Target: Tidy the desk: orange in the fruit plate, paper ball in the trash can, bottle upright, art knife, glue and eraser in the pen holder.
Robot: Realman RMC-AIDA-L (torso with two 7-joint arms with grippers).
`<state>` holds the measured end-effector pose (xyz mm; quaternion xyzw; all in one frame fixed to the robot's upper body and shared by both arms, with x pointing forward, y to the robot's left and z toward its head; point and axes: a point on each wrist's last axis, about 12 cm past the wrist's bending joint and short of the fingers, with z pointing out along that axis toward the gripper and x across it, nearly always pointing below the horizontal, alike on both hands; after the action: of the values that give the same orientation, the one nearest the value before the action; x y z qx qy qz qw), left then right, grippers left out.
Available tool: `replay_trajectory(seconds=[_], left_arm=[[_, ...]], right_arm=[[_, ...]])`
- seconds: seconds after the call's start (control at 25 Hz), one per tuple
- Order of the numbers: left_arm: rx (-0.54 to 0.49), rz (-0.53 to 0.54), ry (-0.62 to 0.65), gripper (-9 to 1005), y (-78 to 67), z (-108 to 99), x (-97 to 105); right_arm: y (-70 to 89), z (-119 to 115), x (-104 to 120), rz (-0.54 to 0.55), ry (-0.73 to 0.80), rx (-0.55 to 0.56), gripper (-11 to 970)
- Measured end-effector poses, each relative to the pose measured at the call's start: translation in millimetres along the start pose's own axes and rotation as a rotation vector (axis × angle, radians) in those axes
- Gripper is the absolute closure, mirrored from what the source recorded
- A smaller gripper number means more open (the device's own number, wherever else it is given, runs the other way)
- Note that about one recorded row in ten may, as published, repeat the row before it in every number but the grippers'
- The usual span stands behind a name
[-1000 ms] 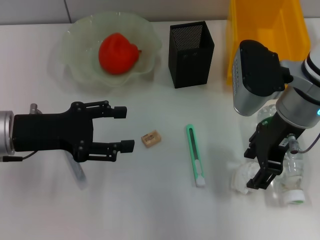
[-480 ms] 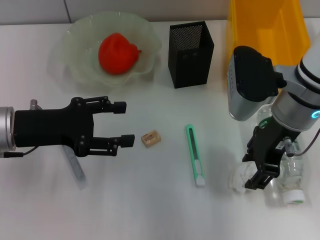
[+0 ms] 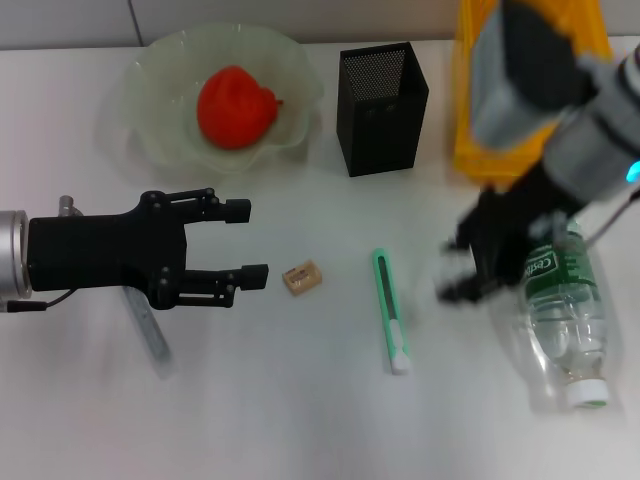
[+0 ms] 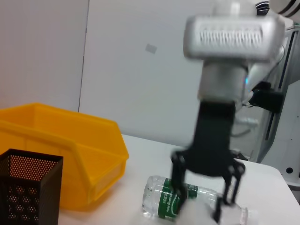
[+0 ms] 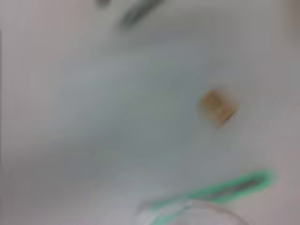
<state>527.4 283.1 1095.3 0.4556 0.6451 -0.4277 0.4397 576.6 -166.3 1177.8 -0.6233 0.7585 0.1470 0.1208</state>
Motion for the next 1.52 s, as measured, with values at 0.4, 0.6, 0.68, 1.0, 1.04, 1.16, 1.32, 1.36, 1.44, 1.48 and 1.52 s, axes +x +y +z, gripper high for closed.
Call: replay_trajectory(seconds=[0.4, 0.6, 0.68, 1.0, 1.04, 1.16, 1.32, 1.36, 1.44, 1.48, 1.52], left_arm=[[-0.01, 0.001, 0.006, 181, 1.3, 0.0, 0.5], [-0.009, 0.0, 0.006, 181, 1.2, 0.3, 0.6], [-0.009, 0.0, 0.006, 181, 1.1, 0.5, 0.6], [-0.009, -0.001, 0.005, 181, 0.9, 0.9, 0.8], [-0.009, -0.001, 0.005, 182, 0.8, 0.8, 0.9], [-0.009, -0.001, 0.005, 182, 0.8, 0.6, 1.0], [-0.01, -0.001, 0.006, 182, 0.8, 0.3, 1.1], [-0.01, -0.001, 0.006, 182, 0.8, 0.3, 1.1], [-0.01, -0.001, 0.006, 182, 0.8, 0.2, 1.1], [-0.01, -0.001, 0.006, 182, 0.8, 0.2, 1.1], [-0.01, -0.001, 0.006, 182, 0.8, 0.1, 1.1]], right_arm=[[-45.2, -92.5, 40.2, 0.357, -0.445, 0.435, 456], [-65.4, -94.5, 62.6, 0.499, -0.526, 0.545, 436], [-72.0, -86.9, 67.6, 0.53, -0.516, 0.562, 423], [-86.3, -69.7, 74.4, 0.585, -0.49, 0.603, 367], [-86.3, -69.7, 74.4, 0.585, -0.49, 0.603, 360], [-87.1, -68.7, 73.5, 0.586, -0.491, 0.603, 340], [-88.9, -69.7, 74.8, 0.602, -0.503, 0.625, 249], [-89.2, -69.9, 75.7, 0.605, -0.505, 0.629, 210], [-88.8, -71.5, 77.9, 0.615, -0.526, 0.635, 133], [-87.6, -73.4, 78.4, 0.619, -0.549, 0.63, 133], [-85.0, -76.4, 78.1, 0.617, -0.58, 0.615, 133]])
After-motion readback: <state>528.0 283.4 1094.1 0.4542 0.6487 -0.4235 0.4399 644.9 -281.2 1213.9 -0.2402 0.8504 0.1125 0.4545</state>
